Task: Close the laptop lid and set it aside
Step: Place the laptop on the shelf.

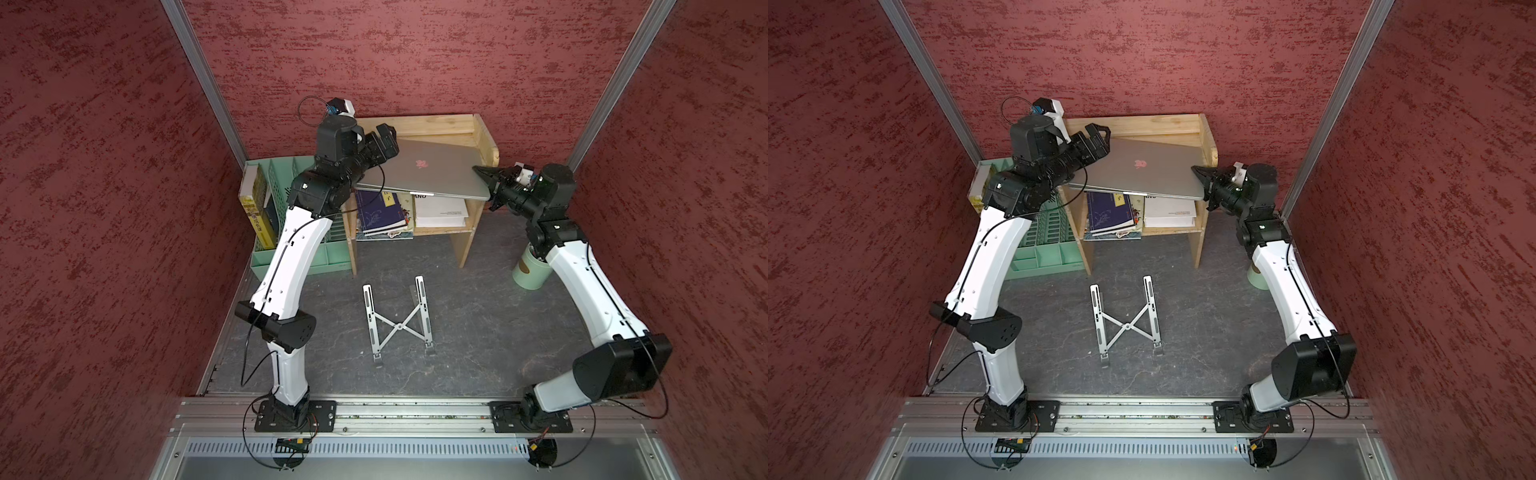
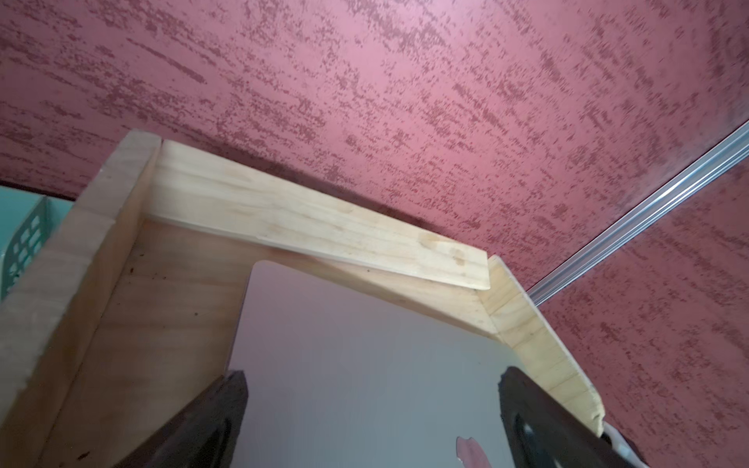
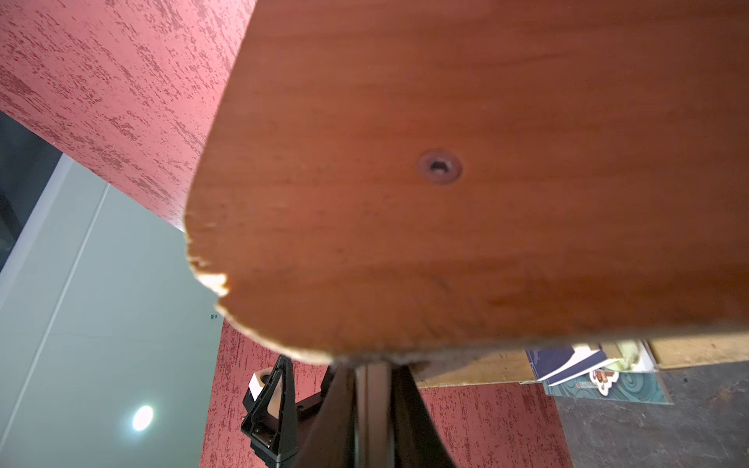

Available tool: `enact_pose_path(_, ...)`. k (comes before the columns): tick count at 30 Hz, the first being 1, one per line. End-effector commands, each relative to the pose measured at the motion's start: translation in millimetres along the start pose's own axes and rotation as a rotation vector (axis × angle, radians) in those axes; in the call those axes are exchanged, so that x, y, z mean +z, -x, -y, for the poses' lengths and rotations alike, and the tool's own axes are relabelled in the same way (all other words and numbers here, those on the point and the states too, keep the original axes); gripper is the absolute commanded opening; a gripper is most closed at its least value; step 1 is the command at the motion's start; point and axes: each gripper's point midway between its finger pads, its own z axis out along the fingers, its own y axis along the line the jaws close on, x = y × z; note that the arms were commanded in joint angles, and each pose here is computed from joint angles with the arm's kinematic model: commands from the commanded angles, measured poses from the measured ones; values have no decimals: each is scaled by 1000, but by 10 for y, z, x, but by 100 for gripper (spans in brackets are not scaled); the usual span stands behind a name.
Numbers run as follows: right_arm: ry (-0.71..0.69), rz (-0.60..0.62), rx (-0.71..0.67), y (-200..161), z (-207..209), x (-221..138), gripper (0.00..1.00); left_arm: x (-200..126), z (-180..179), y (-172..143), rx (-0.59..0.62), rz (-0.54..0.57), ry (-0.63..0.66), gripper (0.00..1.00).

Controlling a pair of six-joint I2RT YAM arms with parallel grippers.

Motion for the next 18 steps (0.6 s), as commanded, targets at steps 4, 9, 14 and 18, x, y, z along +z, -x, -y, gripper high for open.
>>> enact_pose_path(4,148,-53,-106,-206,-459,-51,0,-287,163,55,91,25,11,100)
enact_pose_path(9,146,-31,-103,-144,-461,-88,0,-364,189,200,125,70,0,100)
enact_pose_path(14,154,-16,-103,-111,-535,-36,0,-646,659,298,193,93,-179,100)
enact_pose_path(18,149,-15,-114,-127,-595,45,0,-1071,1064,21,291,-20,-355,100)
